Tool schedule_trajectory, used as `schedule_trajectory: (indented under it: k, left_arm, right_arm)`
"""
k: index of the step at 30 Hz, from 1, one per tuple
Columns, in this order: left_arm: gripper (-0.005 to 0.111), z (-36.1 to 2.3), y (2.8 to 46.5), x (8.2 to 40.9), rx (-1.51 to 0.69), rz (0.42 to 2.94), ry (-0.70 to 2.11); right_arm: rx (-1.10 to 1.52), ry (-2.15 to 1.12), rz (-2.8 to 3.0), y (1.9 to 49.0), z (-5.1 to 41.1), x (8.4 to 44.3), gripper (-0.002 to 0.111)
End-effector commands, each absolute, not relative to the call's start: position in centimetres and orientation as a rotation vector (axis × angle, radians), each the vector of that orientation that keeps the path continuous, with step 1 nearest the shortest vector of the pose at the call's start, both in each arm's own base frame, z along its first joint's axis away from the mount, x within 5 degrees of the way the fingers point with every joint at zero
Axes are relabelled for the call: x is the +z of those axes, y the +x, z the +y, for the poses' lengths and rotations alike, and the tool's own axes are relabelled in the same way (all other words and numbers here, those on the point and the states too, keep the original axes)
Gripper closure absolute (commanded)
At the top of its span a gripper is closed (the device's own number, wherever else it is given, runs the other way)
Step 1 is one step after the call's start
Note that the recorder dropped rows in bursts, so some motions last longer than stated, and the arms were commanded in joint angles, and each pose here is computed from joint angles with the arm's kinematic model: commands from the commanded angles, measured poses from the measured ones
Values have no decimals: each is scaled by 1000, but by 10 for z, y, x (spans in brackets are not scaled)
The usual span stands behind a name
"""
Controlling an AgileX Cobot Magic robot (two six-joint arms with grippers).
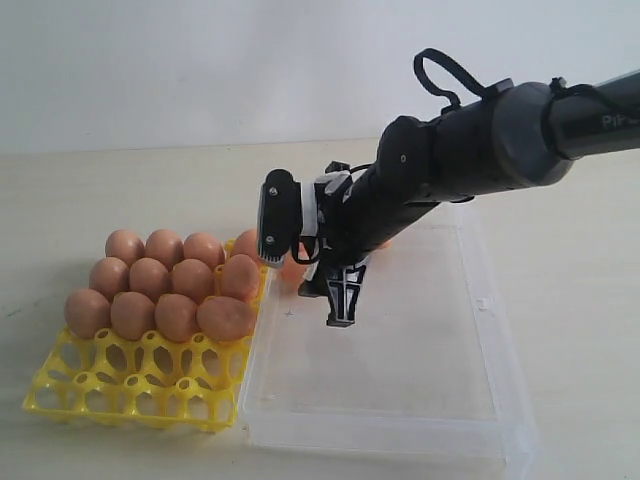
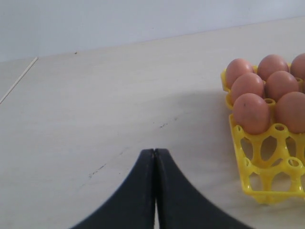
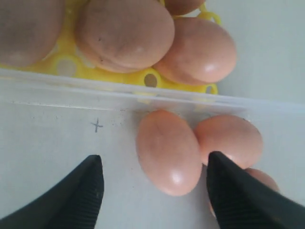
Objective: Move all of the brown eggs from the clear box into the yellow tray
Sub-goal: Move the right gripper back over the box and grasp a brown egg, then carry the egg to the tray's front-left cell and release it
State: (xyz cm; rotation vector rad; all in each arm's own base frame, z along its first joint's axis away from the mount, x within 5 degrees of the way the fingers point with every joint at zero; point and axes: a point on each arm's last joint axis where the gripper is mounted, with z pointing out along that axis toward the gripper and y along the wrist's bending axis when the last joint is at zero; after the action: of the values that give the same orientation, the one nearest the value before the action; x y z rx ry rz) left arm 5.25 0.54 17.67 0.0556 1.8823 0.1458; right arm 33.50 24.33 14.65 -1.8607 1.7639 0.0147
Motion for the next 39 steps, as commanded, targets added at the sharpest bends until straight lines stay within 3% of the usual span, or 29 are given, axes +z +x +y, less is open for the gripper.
schedule_trajectory:
  k: [1,12,14,16,17,18,23,30,39]
  left_arm:
    - [107,5,52,179,136,1863,55]
    - [107,5,52,179,136,1863,55]
    - [107,5,52,179,136,1863,55]
    - [107,5,52,179,136,1863,55]
    - [107,5,52,179,136,1863,55]
    - [107,5,52,179,136,1863,55]
    - [107,5,52,179,136,1863,55]
    - [107,5,52,179,136,1863,55]
    - [107,5,52,179,136,1863,55]
  right_arm:
    - [37,-1863,1782,340,245,142,47]
    - [69,-1887,1819,352,254,118,49]
    - [66,-1887,1822,352,254,115,58]
    - [58,-1898,1817,352,254,114,79]
    - [60,-1883,1827,353,254,116,100]
    - [66,-1855,1847,353,254,118,108]
    - [-4,-1712,1897,350,243,153,108]
    - [76,-1154,1919,312,215,209,108]
    - [437,-962,1716,254,286,226,108]
